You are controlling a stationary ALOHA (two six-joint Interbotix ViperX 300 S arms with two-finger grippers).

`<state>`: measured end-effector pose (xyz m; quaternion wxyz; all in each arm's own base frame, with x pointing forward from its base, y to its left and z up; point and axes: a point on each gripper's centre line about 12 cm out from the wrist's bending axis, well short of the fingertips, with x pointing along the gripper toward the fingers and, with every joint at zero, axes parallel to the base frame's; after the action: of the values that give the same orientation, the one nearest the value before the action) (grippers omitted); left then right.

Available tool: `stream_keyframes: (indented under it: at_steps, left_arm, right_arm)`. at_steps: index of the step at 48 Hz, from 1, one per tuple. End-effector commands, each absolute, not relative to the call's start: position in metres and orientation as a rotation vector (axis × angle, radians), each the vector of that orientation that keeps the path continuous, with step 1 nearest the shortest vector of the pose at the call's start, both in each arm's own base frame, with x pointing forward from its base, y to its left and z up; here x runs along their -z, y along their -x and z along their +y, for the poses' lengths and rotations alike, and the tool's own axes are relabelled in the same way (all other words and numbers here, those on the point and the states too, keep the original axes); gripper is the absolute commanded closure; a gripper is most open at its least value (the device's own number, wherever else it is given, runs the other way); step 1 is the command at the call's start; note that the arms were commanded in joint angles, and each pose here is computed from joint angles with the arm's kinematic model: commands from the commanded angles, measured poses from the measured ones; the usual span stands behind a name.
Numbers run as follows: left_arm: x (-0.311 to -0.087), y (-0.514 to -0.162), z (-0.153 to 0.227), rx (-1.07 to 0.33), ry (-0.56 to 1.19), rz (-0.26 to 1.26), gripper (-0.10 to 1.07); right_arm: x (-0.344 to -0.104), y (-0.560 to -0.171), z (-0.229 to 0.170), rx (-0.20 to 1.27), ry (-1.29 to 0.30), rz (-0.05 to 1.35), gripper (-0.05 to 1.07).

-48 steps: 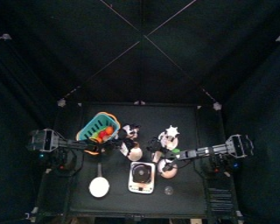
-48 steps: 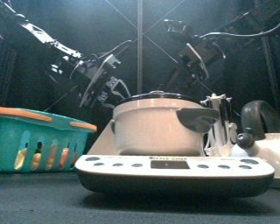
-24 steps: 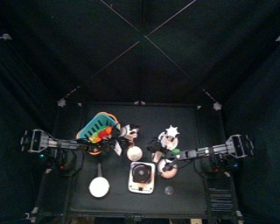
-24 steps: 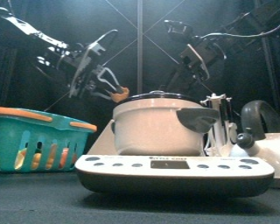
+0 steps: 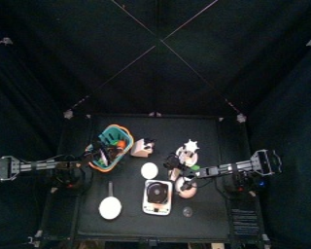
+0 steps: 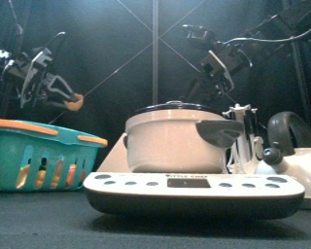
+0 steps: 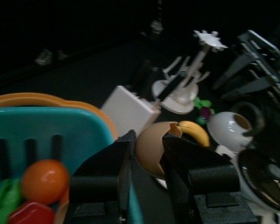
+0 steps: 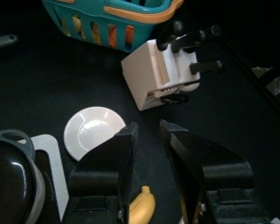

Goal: Place eggshell half into basket

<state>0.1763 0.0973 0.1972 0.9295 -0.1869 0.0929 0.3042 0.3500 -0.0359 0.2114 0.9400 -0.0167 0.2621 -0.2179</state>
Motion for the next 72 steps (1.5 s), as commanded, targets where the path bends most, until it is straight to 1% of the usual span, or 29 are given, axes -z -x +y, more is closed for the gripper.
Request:
stream_keyframes:
  at_steps: [1, 12, 17, 32, 35, 42, 50, 58, 67, 72]
  left_arm:
    - [-0.197, -0.173, 0.103, -0.65, 0.384, 0.194, 0.24]
    - [-0.195, -0.169, 0.108, -0.682, 0.389, 0.196, 0.01]
    - [-0.196, -0.169, 0.108, -0.682, 0.387, 0.195, -0.06]
    - [-0.193, -0.168, 0.109, -0.688, 0.394, 0.204, -0.06]
    - [-0.194, -0.165, 0.114, -0.725, 0.429, 0.181, -0.06]
    - [-0.194, -0.157, 0.122, -0.809, 0.577, 0.106, -0.06]
    - [-0.192, -0.157, 0.12, -0.809, 0.618, 0.107, -0.06]
    - [-0.191, -0.156, 0.121, -0.833, 0.709, 0.08, -0.06]
    - [-0.19, -0.155, 0.121, -0.831, 0.702, 0.082, -0.06]
    - [-0.191, -0.155, 0.121, -0.836, 0.734, 0.07, -0.06]
  right_arm:
    - [-0.217, -0.351, -0.036, 0.445, 0.032, 0.518, 0.34]
    - [-0.214, -0.351, -0.035, 0.445, 0.032, 0.527, 0.34]
    - [-0.214, -0.35, -0.036, 0.446, 0.034, 0.528, 0.34]
    - [-0.214, -0.351, -0.035, 0.445, 0.032, 0.527, 0.34]
    - [-0.215, -0.351, -0.035, 0.445, 0.032, 0.526, 0.34]
    - [-0.214, -0.351, -0.035, 0.445, 0.032, 0.527, 0.34]
    - [-0.213, -0.35, -0.035, 0.446, 0.03, 0.531, 0.34]
    - [-0.213, -0.351, -0.035, 0.446, 0.03, 0.53, 0.34]
    - [-0.213, -0.351, -0.036, 0.447, 0.031, 0.529, 0.34]
    - [-0.214, -0.352, -0.035, 0.446, 0.029, 0.528, 0.34]
